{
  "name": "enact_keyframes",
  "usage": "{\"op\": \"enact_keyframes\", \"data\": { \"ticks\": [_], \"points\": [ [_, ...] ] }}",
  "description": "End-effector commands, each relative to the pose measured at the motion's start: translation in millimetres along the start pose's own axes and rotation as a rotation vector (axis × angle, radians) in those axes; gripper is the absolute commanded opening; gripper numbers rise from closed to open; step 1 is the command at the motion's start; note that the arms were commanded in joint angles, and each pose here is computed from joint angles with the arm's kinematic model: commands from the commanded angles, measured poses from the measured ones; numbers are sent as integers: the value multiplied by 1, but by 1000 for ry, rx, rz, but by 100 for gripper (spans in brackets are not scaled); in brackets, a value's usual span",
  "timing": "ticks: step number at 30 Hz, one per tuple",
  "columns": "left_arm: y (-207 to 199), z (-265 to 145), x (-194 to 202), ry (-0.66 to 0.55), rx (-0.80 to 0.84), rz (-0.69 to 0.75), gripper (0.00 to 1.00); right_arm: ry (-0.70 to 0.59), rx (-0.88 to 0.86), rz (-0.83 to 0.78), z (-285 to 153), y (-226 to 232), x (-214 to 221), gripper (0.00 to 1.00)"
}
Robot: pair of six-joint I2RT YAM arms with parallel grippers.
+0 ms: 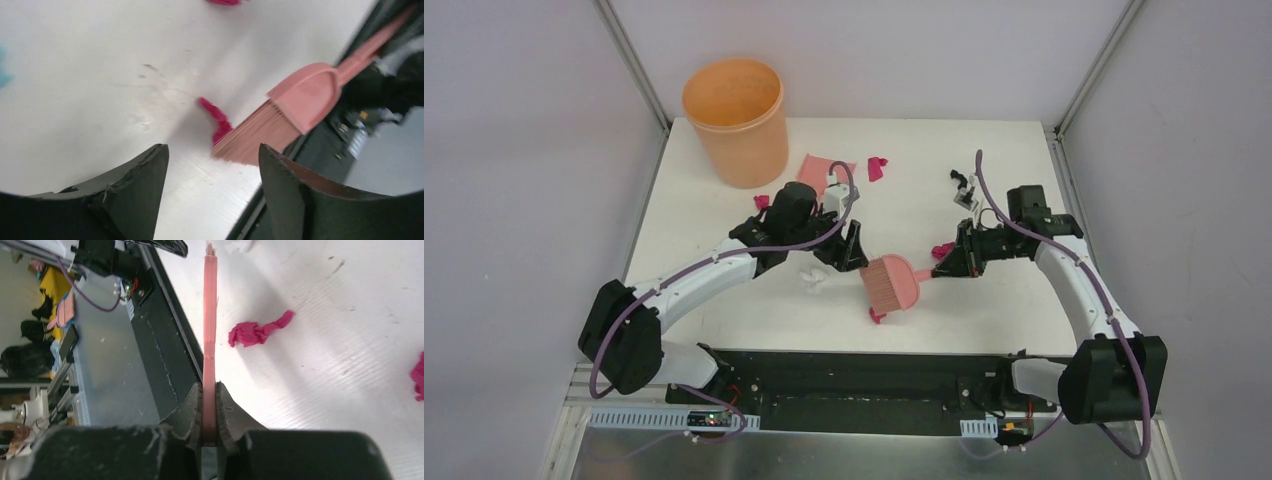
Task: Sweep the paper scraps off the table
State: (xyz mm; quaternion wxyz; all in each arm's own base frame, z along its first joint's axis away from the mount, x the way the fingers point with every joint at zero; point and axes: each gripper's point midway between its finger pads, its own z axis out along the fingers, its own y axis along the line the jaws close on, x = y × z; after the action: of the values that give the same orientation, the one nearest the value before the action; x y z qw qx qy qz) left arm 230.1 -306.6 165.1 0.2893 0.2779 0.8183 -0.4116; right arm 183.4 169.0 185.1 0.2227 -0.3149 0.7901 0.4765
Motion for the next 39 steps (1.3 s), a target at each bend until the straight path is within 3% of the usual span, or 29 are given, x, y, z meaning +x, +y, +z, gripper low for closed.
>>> {"op": "enact_keyframes", "data": {
  "ticks": [1, 7, 15, 23, 31, 39],
  "points": [
    [74, -30, -29, -106, -474, 45, 68, -88, 63, 3, -8, -18, -31, 0],
    [124, -43, -46, -59, -777, 29, 65, -157, 434, 76, -35, -74, -47, 0],
    [159, -13, -80, 36, -853, 142, 63, -200, 494, 26, -48, -76, -58, 0],
    [213, 8, -83, 98, -954, 67, 73, -275, 603, -103, -68, -66, -58, 0],
    [245, 2, -63, 149, -933, 5, 69, -274, 641, -141, -73, -68, -56, 0],
    [258, 20, -51, 160, -781, -52, 64, -258, 634, -135, -70, -70, -53, 0]
  ]
}}
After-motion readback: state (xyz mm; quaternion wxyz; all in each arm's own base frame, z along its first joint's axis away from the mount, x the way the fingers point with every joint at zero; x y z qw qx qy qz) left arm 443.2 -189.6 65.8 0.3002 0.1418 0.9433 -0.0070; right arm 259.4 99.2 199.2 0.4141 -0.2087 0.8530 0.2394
